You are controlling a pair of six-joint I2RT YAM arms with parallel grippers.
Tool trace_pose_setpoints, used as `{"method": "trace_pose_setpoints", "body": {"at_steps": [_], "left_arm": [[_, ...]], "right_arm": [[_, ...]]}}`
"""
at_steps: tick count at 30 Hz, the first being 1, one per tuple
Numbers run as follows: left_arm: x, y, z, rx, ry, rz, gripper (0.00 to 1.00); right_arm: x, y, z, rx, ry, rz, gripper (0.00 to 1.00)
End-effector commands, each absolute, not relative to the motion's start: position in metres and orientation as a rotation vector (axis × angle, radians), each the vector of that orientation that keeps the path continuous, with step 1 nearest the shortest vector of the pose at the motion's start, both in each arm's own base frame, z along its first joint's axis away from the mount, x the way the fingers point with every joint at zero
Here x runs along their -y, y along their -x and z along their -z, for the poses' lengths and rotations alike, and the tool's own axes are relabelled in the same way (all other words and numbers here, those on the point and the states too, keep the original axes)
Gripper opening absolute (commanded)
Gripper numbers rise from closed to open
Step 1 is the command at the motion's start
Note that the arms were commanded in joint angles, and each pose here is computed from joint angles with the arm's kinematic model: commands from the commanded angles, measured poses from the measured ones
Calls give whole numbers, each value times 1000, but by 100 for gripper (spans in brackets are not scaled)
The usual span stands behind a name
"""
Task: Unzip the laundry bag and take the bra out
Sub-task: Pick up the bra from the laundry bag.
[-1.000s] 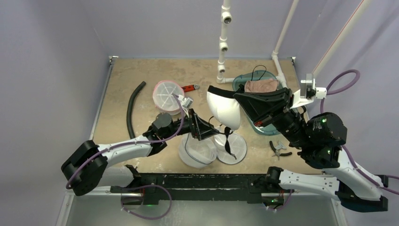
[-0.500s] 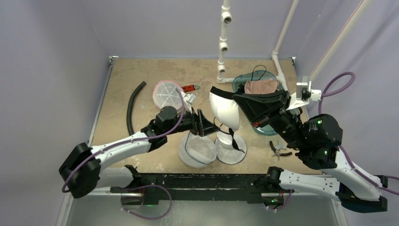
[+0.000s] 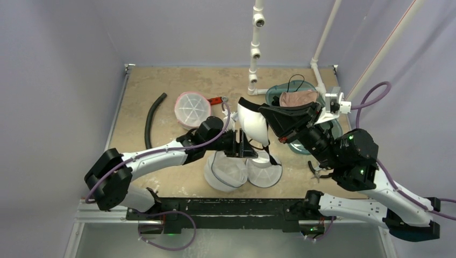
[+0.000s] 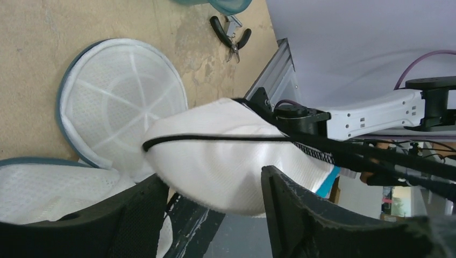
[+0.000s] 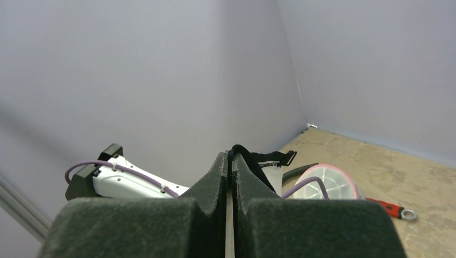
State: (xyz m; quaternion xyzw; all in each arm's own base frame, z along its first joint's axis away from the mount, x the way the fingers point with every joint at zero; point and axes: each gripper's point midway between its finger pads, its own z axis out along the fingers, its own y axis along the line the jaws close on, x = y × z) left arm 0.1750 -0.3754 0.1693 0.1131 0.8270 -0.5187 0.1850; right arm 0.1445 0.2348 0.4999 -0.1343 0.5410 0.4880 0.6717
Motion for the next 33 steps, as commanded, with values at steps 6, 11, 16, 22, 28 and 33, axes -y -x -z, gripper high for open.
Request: {"method": "trace_pose_setpoints", "body": {"at_steps": [6, 11, 16, 22, 28, 33], "left_arm": [[388, -179, -181, -2301, -313, 1484, 13], [384, -182, -188, -2248, -354, 1446, 0], [367, -198, -198, -2151, -370, 1294, 0], [342, -215, -231, -1955, -318, 1174, 0], [326, -221, -266, -1765, -287, 1162, 0], [317, -229, -273, -1723, -192, 1145, 0]], "right_arm": [[-222, -146, -515, -1160, 249, -1085, 0], [-209, -159, -501, -1204, 195, -997, 0], [-194, -188, -466, -1331, 85, -802, 0], [-193, -201, -432, -1405, 100, -673, 0], [-207, -196, -412, -1432, 184, -695, 0], [-210, -203, -397, -1493, 197, -629, 0]]}}
